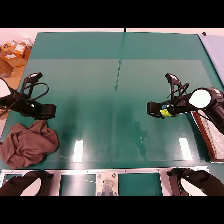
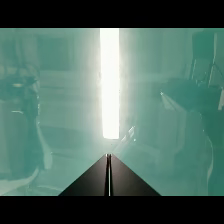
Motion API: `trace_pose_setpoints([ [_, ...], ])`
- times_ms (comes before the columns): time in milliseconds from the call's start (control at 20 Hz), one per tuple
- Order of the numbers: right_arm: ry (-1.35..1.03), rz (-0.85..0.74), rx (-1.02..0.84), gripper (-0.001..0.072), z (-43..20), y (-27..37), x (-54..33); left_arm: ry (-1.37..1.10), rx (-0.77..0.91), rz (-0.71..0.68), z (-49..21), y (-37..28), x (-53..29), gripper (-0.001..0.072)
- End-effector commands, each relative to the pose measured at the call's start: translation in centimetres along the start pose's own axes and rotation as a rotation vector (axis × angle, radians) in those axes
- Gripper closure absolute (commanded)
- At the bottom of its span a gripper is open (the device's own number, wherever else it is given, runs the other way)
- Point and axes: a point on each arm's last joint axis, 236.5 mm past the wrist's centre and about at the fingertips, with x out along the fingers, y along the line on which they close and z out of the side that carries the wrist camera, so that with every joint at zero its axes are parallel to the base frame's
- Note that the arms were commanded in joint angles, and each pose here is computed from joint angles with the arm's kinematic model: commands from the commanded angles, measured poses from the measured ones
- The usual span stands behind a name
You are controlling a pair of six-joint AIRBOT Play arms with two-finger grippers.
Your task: Fold the shirts.
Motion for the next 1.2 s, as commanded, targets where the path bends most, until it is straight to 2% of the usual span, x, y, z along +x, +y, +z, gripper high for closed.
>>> trace_pose_setpoints([
  [0,0.001,0.000,0.000,0.0696,0.0,0.0,0.0,-0.011,0.001,0.004,0.2,0.1,0.0,0.0686],
  [150,0.001,0.000,-0.001,0.0696,0.0,0.0,0.0,0.007,-0.024,0.116,-0.2,2.7,-0.2,0.0684],
  [200,0.001,0.000,-0.001,0.0696,0.0,0.0,0.0,0.025,-0.056,0.196,-0.7,4.6,-0.5,0.0527],
  [250,0.001,0.000,-0.001,0.0696,0.0,0.0,0.0,0.048,-0.103,0.299,-1.5,6.9,-1.0,0.0118],
  [300,0.001,0.000,-0.001,0.0696,0.0,0.0,0.0,0.083,-0.155,0.402,-2.7,9.1,-1.7,0.0001],
  [400,0.000,0.000,-0.001,0.0696,0.0,0.0,0.0,0.183,-0.209,0.583,-5.9,12.9,-2.4,0.0001],
  [450,0.001,0.000,-0.001,0.0696,0.0,0.0,0.0,0.226,-0.214,0.612,-7.3,13.9,-1.7,0.0001],
  [800,0.000,0.000,-0.001,0.0696,0.0,0.0,0.0,0.306,-0.377,0.588,-14.4,18.8,4.8,0.0002],
  [950,0.001,0.000,-0.001,0.0696,0.0,0.0,0.0,0.268,-0.415,0.571,-14.8,19.7,6.1,0.0008],
  [1000,0.001,0.000,0.000,0.0696,0.0,0.0,0.0,0.253,-0.422,0.563,-14.6,19.7,6.2,0.0227],
  [1050,0.001,0.000,-0.001,0.0696,0.0,0.0,0.0,0.252,-0.423,0.559,-14.5,19.6,6.2,0.0632],
  [1100,0.001,0.000,-0.001,0.0696,0.0,0.0,0.0,0.252,-0.426,0.542,-14.4,19.3,6.3,0.0687],
  [1150,0.000,0.000,0.000,0.0696,0.0,0.0,0.0,0.251,-0.431,0.515,-14.0,18.7,6.3,0.0687],
])
